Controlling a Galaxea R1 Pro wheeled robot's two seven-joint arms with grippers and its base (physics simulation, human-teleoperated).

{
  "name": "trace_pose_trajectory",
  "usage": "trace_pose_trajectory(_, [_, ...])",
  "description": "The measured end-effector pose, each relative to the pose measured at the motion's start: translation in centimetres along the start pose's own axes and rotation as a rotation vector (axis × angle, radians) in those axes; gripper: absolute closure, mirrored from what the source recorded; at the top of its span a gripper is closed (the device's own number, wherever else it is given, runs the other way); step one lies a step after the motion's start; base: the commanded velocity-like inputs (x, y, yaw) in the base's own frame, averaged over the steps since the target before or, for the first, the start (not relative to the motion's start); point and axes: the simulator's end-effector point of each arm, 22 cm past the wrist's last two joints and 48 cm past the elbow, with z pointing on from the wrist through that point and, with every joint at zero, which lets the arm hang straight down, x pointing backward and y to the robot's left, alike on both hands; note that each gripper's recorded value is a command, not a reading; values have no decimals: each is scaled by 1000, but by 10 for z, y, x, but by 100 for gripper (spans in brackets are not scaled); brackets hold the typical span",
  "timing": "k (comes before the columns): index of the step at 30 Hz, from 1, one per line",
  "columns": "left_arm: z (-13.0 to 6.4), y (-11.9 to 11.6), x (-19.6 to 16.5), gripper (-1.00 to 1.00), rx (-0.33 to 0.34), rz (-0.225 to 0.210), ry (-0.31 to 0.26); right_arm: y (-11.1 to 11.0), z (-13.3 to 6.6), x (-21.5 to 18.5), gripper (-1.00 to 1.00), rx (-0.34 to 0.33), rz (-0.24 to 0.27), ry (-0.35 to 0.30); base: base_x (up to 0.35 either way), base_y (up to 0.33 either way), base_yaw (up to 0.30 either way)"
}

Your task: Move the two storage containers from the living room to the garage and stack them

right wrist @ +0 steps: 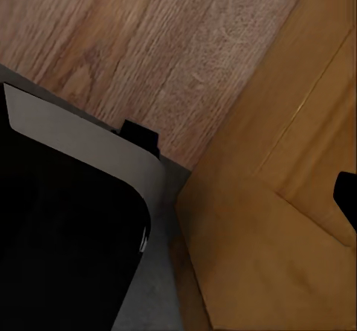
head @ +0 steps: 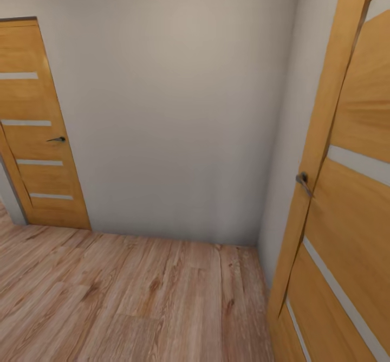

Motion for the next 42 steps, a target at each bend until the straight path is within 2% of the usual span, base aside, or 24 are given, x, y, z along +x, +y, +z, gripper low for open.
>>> trace_pose_trajectory(42, [0,0,0,-100,0,0,-1,1,0,-1,-100,-2,0,-1,322,0,0])
